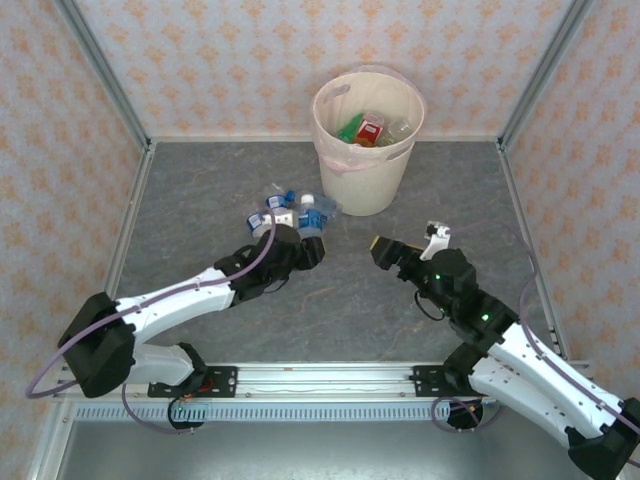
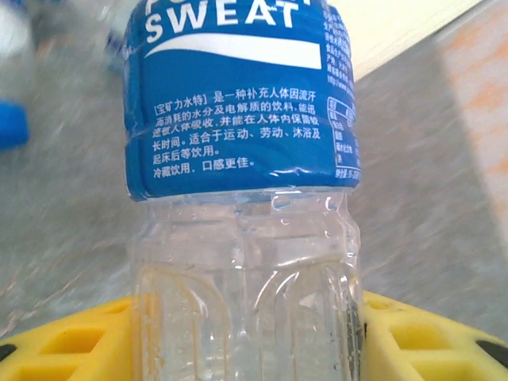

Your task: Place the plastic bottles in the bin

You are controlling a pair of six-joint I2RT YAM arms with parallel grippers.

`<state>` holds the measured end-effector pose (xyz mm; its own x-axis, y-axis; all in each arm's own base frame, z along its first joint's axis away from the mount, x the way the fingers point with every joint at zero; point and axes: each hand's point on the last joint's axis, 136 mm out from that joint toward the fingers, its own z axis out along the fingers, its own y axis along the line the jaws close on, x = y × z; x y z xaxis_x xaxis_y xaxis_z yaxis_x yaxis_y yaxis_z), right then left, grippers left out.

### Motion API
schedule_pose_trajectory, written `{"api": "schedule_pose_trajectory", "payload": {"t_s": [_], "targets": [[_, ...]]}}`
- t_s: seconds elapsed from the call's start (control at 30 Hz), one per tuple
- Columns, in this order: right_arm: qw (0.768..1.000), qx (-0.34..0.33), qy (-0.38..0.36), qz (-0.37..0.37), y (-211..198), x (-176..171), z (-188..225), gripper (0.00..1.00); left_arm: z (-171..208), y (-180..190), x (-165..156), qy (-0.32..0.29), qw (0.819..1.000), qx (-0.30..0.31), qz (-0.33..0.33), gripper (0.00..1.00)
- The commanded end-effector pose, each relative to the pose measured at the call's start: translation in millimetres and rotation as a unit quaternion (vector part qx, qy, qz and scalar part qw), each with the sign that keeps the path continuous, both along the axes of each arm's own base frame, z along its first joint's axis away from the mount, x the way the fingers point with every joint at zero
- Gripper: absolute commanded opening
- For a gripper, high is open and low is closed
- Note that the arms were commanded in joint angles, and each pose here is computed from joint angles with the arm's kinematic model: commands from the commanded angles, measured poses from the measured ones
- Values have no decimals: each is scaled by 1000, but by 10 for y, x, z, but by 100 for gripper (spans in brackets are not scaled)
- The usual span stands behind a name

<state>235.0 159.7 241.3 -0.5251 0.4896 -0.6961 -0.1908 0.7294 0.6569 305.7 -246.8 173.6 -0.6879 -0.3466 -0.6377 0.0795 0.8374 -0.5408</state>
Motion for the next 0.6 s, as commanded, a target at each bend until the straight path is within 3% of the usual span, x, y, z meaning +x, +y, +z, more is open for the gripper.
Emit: {"api": "schedule_pose_trajectory", "payload": {"t_s": [0.0,0.3,0.47,0.57], "targets": [[999,15,-23,-23,-104,-11,122,100,603,-13,134,-69,998,5,3,53],[999,22,-33,-22,-164,-83,222,100,1972,-248,652,-198,980,20,20,53],[999,25,-38,-23,-203,-127,277,100,2381,-448,1023,-224,974,26,23,53],[999,24,-42,-25,-236,-149,317,100,2420,-556,1255,-213,977,22,22,52]]}}
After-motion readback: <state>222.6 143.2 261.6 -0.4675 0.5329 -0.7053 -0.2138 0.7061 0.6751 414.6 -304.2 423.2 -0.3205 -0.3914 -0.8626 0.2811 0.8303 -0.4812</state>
